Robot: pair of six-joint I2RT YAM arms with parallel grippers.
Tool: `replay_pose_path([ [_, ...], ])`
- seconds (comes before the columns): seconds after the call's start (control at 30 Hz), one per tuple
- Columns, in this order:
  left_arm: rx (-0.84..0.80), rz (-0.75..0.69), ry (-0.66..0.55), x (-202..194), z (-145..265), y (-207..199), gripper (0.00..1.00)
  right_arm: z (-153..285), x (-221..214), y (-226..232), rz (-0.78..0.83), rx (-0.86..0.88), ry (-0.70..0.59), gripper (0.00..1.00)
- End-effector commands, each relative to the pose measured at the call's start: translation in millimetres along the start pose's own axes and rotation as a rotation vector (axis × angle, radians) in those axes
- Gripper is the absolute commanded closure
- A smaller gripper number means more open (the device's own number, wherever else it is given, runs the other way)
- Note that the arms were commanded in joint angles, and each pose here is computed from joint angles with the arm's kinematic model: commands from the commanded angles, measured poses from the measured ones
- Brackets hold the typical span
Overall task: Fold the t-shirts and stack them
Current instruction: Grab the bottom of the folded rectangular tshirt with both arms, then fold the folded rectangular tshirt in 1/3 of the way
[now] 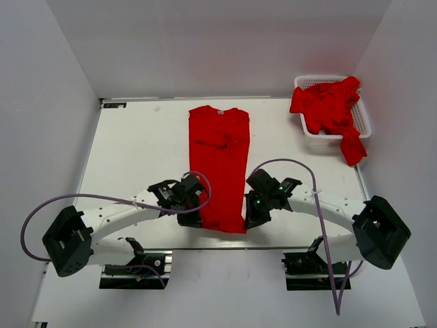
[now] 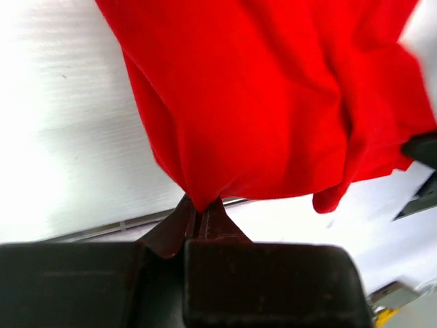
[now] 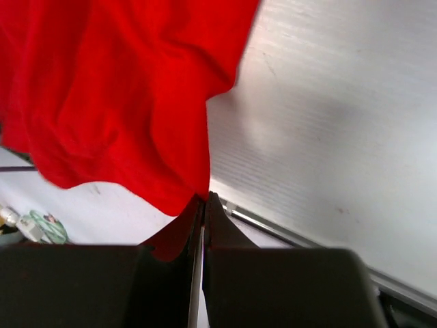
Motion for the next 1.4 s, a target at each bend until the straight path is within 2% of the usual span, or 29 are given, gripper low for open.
replay_pose_path([
  [0.0, 0.1, 0.043, -0.064, 16, 16, 3, 1.0, 15, 17, 0, 0.022, -0.093, 0.012, 1.0],
  [0.13, 0.299, 0.114, -0.102, 32, 16, 10, 1.0, 15, 46, -12, 0.031, -0.248, -0.009, 1.0],
  [0.2, 0.328, 0.154, -0.112, 45, 11, 4, 1.0, 20, 68, -8, 0.052, -0.267, -0.026, 1.0],
  [0.27, 0.273, 0.162, -0.156, 62, 16, -13, 1.0, 19, 82, -7, 0.053, -0.273, -0.024, 1.0],
  [0.47, 0.26, 0.182, -0.313, 126, 31, -39, 1.0, 29, 124, -18, 0.076, -0.346, -0.1, 1.0],
  [0.57, 0.241, 0.158, -0.336, 150, 32, -49, 1.0, 37, 144, -23, 0.073, -0.369, -0.121, 1.0],
  [0.73, 0.298, 0.115, -0.287, 173, 12, -54, 1.0, 46, 175, -37, 0.098, -0.403, -0.14, 1.0],
  [1.0, 0.236, 0.106, -0.339, 220, 13, -65, 1.0, 47, 210, -50, 0.077, -0.397, -0.166, 1.0],
  [1.17, 0.155, -0.067, -0.325, 239, -1, -83, 1.0, 47, 227, -54, 0.064, -0.365, -0.189, 1.0],
  [1.37, 0.141, -0.115, -0.391, 253, 0, -88, 1.0, 45, 241, -65, 0.063, -0.363, -0.195, 1.0],
])
Point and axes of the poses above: each gripper's point midway between its finger pads, its own z axis back along the fingers, its own y axis along the line the jaws close on, x = y × z, the point moved 4 cm from there along z, back along the fingers, and after that the axes turned 15 degrees about z, right-handed, at the moved point
